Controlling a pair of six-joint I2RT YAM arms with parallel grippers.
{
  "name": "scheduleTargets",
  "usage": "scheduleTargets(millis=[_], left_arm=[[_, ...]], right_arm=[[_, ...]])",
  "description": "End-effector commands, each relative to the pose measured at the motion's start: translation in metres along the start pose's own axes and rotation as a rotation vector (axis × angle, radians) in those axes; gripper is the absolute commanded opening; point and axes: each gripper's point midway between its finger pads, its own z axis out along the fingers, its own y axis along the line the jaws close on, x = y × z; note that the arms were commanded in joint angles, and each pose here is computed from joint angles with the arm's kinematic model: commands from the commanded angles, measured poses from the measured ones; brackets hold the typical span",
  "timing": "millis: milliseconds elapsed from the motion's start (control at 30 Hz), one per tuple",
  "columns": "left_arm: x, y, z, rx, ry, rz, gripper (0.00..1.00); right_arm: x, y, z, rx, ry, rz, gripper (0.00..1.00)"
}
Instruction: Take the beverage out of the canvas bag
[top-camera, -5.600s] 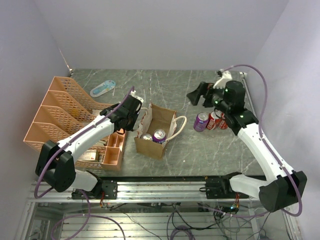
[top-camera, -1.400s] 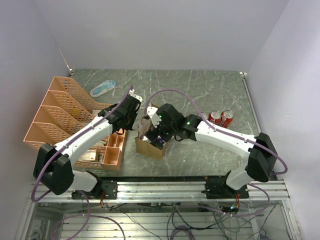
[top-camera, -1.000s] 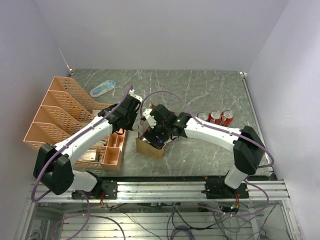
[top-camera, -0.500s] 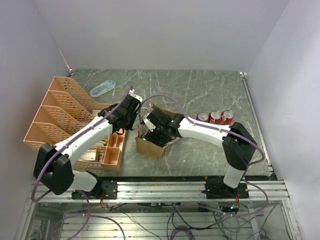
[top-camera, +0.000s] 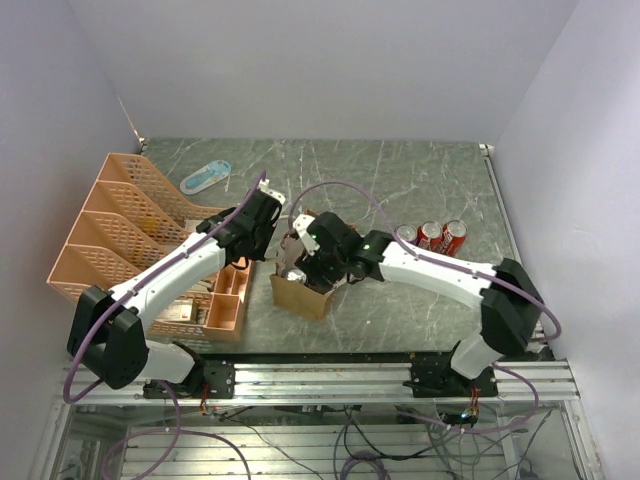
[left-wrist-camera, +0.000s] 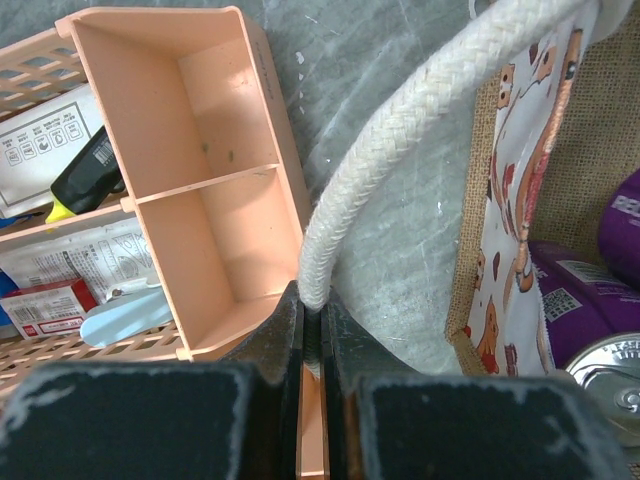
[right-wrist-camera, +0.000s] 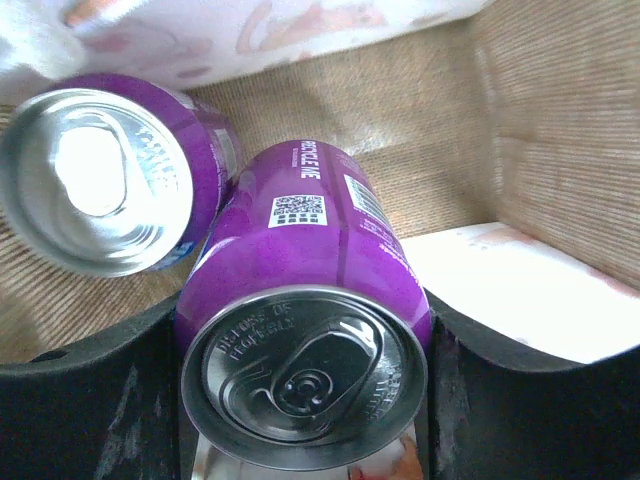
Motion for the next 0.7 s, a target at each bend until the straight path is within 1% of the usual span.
scheduleTargets(millis=[0, 67, 167, 200, 333, 467, 533, 567, 667], left_arm=[[-0.011, -0.005, -0.002, 0.021, -0.025, 0.002, 0.07], [-0.012, -0.005, -0.001, 0.020, -0.026, 0.002, 0.07], [-0.011, -0.006, 0.000, 0.023, -0.019, 0.002, 0.07], [-0.010, -0.006, 0.000, 0.022, -0.019, 0.004, 0.07], [-0.010, -0.006, 0.000, 0.020, -0.018, 0.006, 0.07], [-0.009, -0.006, 0.000, 0.017, -0.017, 0.007, 0.07], [-0.010, -0.006, 0.000, 0.018, -0.019, 0.008, 0.07], [-0.011, -0.007, 0.000, 0.022, -0.019, 0.007, 0.07], [-0.010, -0.007, 0.001, 0.024, -0.016, 0.009, 0.07]], right_arm=[[-0.054, -0.014, -0.044, 0.064, -0.269, 0.080, 0.19], [-0.063, -0.021, -0.056, 0.098, -0.336, 0.113, 0.16], [-0.074, -0.032, -0.074, 0.140, -0.413, 0.179, 0.06], [-0.077, -0.033, -0.079, 0.138, -0.438, 0.200, 0.04], [-0.092, -0.030, -0.102, 0.092, -0.567, 0.249, 0.00], [-0.103, -0.029, -0.130, 0.058, -0.682, 0.318, 0.00], [-0.112, -0.028, -0.148, 0.031, -0.770, 0.343, 0.00], [-0.110, -0.027, -0.150, 0.022, -0.794, 0.350, 0.00], [-0.120, -0.025, -0.176, -0.026, -0.903, 0.386, 0.00]])
